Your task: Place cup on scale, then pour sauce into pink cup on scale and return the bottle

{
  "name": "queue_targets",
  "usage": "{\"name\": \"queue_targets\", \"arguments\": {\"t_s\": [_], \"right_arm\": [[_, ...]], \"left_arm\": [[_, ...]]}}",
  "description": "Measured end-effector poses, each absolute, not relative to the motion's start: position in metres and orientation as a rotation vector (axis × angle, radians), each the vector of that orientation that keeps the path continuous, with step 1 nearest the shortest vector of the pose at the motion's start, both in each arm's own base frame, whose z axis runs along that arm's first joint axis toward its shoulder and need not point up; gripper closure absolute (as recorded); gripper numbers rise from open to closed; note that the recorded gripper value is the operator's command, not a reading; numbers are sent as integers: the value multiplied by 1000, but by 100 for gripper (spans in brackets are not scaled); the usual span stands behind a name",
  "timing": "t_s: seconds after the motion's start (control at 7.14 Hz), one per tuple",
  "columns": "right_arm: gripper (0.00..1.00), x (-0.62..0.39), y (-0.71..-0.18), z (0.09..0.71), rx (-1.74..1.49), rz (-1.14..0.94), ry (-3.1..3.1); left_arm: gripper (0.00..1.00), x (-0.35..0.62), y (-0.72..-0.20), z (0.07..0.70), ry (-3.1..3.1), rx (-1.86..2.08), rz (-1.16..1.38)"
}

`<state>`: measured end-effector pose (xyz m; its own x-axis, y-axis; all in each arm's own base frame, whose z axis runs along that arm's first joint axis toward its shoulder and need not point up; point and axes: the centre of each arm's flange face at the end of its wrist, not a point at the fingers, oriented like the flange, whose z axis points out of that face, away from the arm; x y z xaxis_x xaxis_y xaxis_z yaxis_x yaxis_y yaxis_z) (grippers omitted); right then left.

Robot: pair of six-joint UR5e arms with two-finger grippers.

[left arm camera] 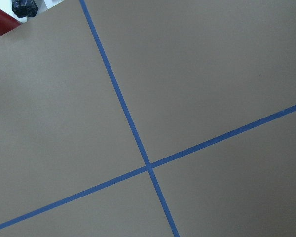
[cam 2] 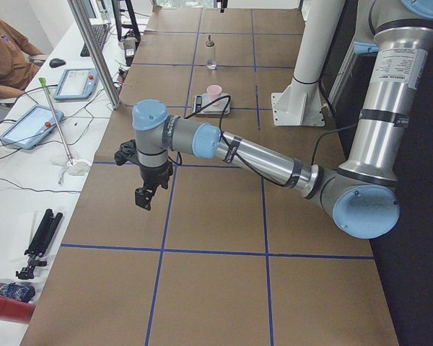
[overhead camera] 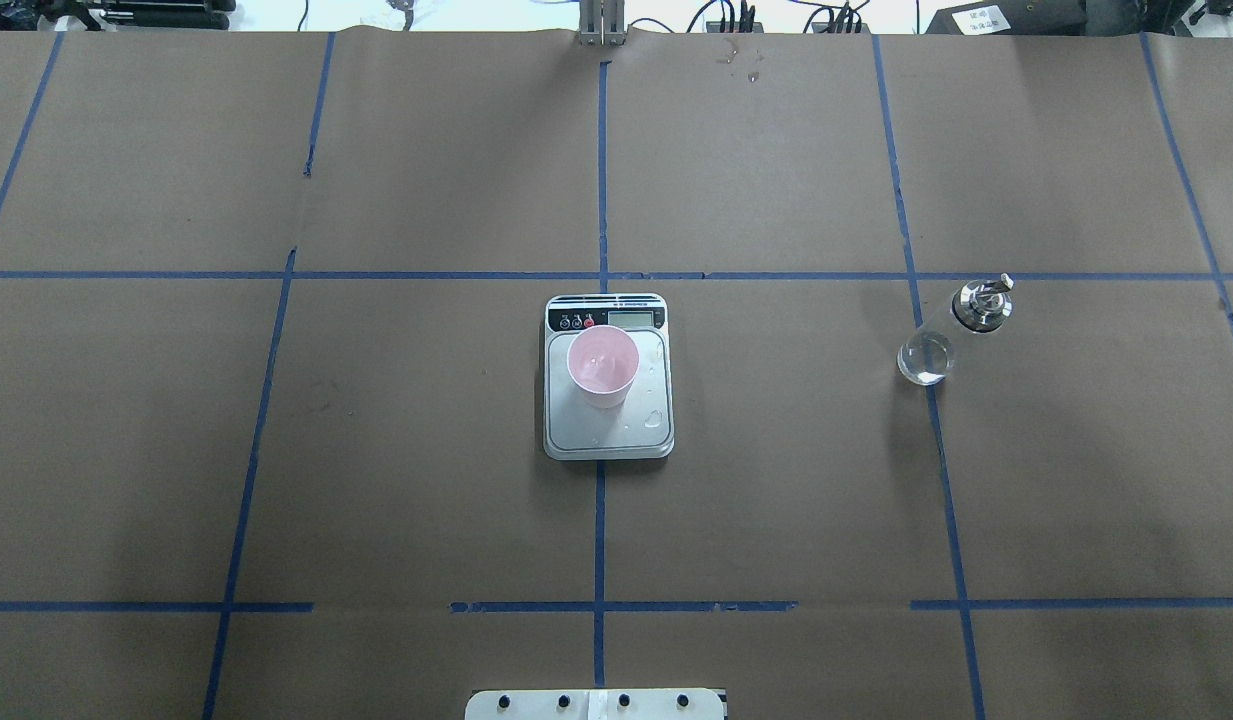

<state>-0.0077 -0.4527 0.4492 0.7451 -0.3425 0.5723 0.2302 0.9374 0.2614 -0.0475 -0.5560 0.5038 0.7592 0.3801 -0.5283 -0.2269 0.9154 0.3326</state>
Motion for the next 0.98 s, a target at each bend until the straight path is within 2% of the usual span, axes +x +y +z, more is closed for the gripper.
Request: {"name": "queue_targets", "arguments": {"t_s": [0.42,0.7,0.98], "right_arm": [[0,73,-450,565,118,-336,-775],[0,82,-433,608,48,-299,-765],[0,84,-439,653,55,-293,-752]], "left_arm": [[0,-48,-548,526,635,211,324],[0,-50,-520,572,648,130,299],[0,-58,-488,618,659,67,284]]}}
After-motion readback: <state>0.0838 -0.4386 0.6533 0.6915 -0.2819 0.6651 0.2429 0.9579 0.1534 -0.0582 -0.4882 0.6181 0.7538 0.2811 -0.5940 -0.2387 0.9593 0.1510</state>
